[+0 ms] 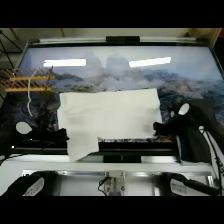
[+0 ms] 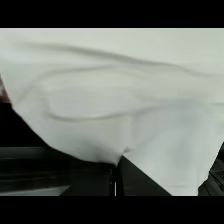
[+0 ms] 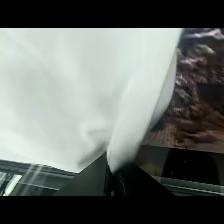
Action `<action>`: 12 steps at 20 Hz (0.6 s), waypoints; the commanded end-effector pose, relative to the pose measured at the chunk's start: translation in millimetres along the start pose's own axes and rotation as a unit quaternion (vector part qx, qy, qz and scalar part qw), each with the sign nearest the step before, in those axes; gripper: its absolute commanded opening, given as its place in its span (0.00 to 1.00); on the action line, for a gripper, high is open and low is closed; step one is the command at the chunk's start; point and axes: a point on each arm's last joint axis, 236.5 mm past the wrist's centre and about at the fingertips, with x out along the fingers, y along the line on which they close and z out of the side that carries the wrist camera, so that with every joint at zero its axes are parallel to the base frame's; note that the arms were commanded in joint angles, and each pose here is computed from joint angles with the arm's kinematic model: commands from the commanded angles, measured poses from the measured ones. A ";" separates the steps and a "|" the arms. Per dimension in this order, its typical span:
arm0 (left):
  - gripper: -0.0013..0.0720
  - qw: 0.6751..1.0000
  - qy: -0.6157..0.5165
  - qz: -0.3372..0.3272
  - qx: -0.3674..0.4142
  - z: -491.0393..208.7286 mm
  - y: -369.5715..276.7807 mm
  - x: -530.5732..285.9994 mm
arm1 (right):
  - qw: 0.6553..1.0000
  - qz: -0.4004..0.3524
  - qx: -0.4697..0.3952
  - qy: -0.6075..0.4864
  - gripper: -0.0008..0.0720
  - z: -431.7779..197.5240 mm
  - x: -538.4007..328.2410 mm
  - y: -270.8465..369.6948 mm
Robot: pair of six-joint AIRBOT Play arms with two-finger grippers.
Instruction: Fold the shirts.
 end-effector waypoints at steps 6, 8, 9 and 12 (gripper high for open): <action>0.06 0.988 -0.107 0.058 0.094 89.5 -6.3 -87.1 | 0.982 0.005 -0.054 -0.182 0.10 91.9 -95.9 32.9; 0.06 0.985 -0.131 0.050 0.096 123.9 -16.8 -92.6 | 0.967 0.012 -0.058 -0.249 0.10 134.4 -122.7 46.6; 0.06 0.985 -0.133 0.048 0.096 143.3 -20.0 -91.5 | 0.963 0.007 -0.065 -0.261 0.10 150.3 -127.6 50.4; 0.07 0.989 -0.115 0.036 0.083 197.2 -26.3 -70.1 | 0.960 0.010 -0.073 -0.271 0.10 196.8 -121.3 65.9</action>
